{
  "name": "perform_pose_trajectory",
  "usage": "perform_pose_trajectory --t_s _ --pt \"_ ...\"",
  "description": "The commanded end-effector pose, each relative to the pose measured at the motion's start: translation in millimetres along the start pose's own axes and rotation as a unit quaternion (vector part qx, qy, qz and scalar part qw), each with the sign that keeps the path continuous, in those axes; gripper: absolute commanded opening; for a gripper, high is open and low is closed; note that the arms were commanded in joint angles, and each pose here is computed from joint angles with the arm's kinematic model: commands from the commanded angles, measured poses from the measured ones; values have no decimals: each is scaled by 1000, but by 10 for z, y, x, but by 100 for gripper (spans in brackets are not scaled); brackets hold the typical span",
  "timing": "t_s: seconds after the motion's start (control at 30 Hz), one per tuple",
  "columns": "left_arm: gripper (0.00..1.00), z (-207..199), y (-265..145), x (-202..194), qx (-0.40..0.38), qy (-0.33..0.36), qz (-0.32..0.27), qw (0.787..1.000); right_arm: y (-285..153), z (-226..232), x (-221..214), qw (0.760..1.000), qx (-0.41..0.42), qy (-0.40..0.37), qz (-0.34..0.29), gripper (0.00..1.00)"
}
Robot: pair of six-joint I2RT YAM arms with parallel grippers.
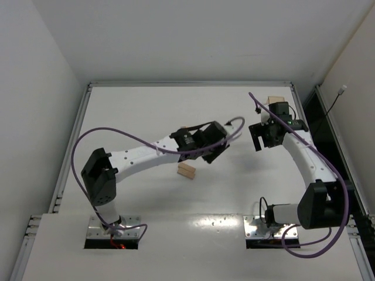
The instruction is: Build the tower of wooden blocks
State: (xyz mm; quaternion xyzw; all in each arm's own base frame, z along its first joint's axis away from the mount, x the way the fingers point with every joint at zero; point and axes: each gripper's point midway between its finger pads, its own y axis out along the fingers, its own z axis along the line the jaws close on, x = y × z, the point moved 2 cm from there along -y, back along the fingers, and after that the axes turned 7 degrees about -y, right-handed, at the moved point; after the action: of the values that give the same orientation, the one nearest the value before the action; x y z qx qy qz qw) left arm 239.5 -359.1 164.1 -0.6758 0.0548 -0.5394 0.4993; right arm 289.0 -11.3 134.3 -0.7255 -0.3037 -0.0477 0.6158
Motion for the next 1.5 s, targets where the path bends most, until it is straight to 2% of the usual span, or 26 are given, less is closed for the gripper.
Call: perform_pose_trajectory --t_s 0.0,0.07,0.1,0.13,0.2,0.27,0.43,0.53,0.67,0.7,0.9,1.47 --pt "0 183 -37 203 84 -227 19 970 -125 45 95 999 13 8 -29 81" --pt "0 265 -15 151 102 -268 59 956 -124 24 86 999 11 17 -28 81" --pt "0 387 -51 348 109 -318 42 941 -124 47 93 999 16 23 -30 81" --pt "0 466 45 296 121 -326 57 936 -124 65 100 999 22 23 -32 81" --pt "0 700 20 446 149 -339 20 929 -125 96 111 998 37 33 -37 81" --pt "0 859 77 524 153 -353 13 923 -100 125 108 997 51 50 -36 81" --pt "0 1365 221 419 209 -408 16 889 -80 106 215 993 74 80 -43 81" --pt "0 1570 303 360 224 -425 20 877 -51 86 224 991 83 93 -41 81" --pt "0 1736 357 264 242 -436 26 866 -28 90 240 987 95 122 -44 88" --pt "0 1737 357 264 242 -436 26 866 -47 92 278 986 99 122 -50 100" --pt "0 1904 524 37 260 -453 48 851 -13 76 323 982 112 141 -49 100" --pt "0 1999 741 -171 265 -465 74 841 22 62 367 983 120 133 -41 100"
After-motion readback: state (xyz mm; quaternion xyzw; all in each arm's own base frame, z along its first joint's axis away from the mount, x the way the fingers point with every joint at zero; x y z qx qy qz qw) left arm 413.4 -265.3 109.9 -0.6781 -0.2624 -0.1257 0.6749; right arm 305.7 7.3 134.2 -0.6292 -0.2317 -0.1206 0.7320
